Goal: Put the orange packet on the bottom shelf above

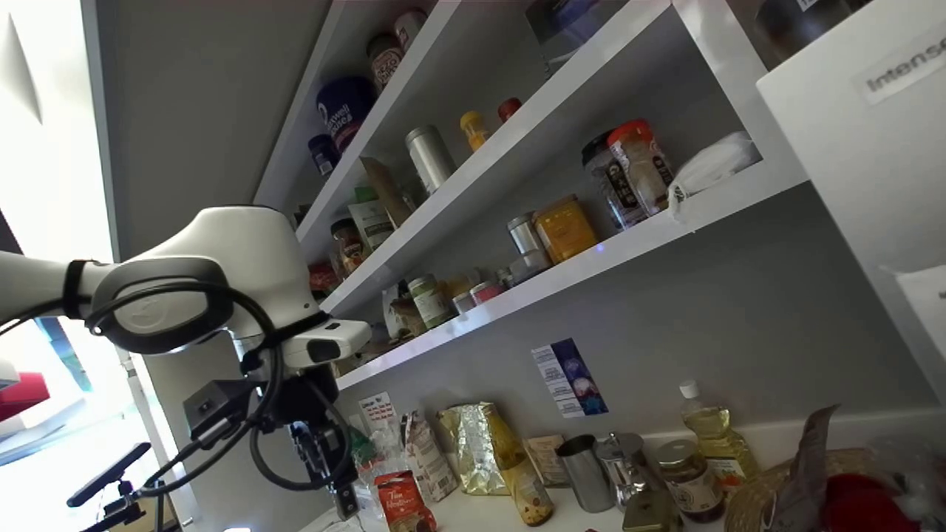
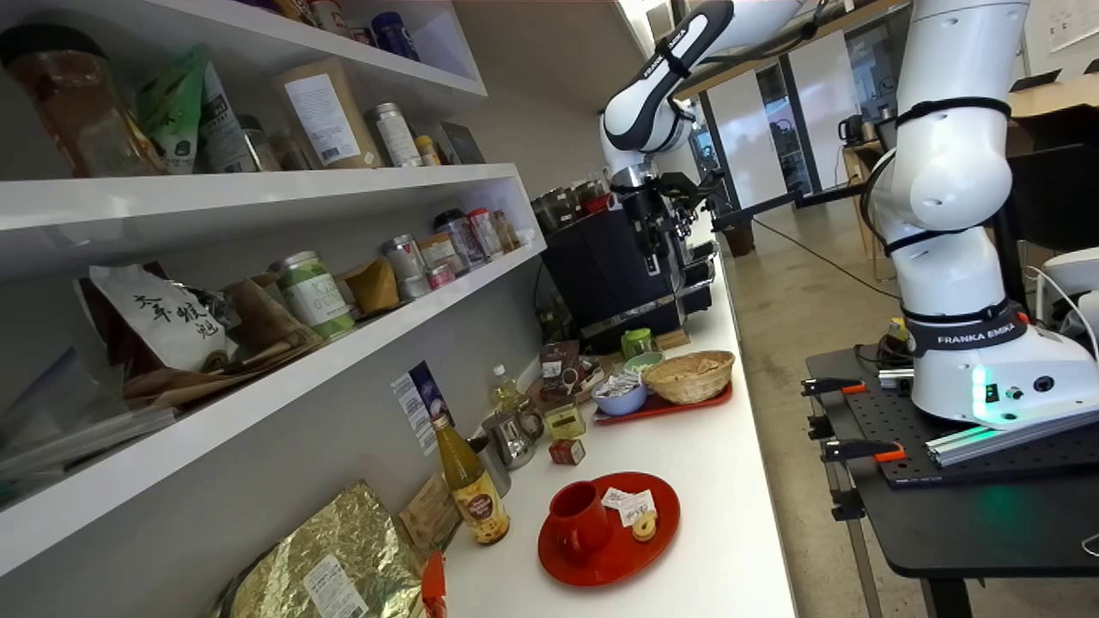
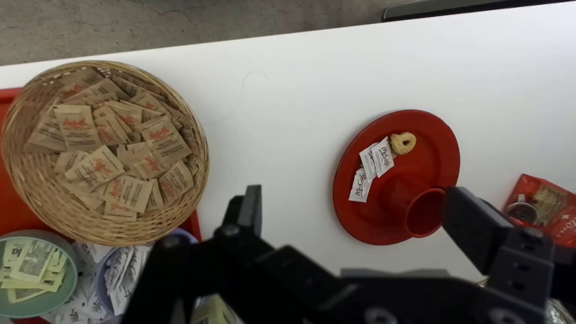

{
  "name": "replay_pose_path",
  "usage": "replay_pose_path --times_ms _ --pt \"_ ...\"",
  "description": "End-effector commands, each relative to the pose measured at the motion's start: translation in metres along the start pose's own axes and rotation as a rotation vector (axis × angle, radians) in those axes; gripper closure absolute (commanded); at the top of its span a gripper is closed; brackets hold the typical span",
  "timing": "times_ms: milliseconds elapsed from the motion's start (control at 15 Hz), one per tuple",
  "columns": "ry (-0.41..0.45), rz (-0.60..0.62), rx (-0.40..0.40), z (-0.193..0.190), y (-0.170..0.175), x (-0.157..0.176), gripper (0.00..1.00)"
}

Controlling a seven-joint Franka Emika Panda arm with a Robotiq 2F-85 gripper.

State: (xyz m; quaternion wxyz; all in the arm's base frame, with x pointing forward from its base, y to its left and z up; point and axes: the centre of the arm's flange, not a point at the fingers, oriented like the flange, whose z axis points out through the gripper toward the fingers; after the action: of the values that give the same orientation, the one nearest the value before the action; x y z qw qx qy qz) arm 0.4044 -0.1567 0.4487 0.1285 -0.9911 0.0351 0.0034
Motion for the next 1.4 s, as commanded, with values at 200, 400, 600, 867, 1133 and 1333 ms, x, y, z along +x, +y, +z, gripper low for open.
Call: replay_pose_path --times_ms 200,400,600,867,1133,1333 --pt "0.044 -0.147 0.005 0.075 -0.071 0.022 0.00" --pt "0.029 -0.223 0.035 0.123 -0.137 0.029 0.00" --pt "0.018 -0.309 0.049 0.179 -0.204 0.035 0.00" --pt "0.096 -0.403 0.050 0.244 -0.293 0.050 0.00" --pt "0.151 -0.408 0.066 0.296 -0.365 0.061 0.00" --pt "0.216 -0.400 0.080 0.320 -0.410 0.077 0.00"
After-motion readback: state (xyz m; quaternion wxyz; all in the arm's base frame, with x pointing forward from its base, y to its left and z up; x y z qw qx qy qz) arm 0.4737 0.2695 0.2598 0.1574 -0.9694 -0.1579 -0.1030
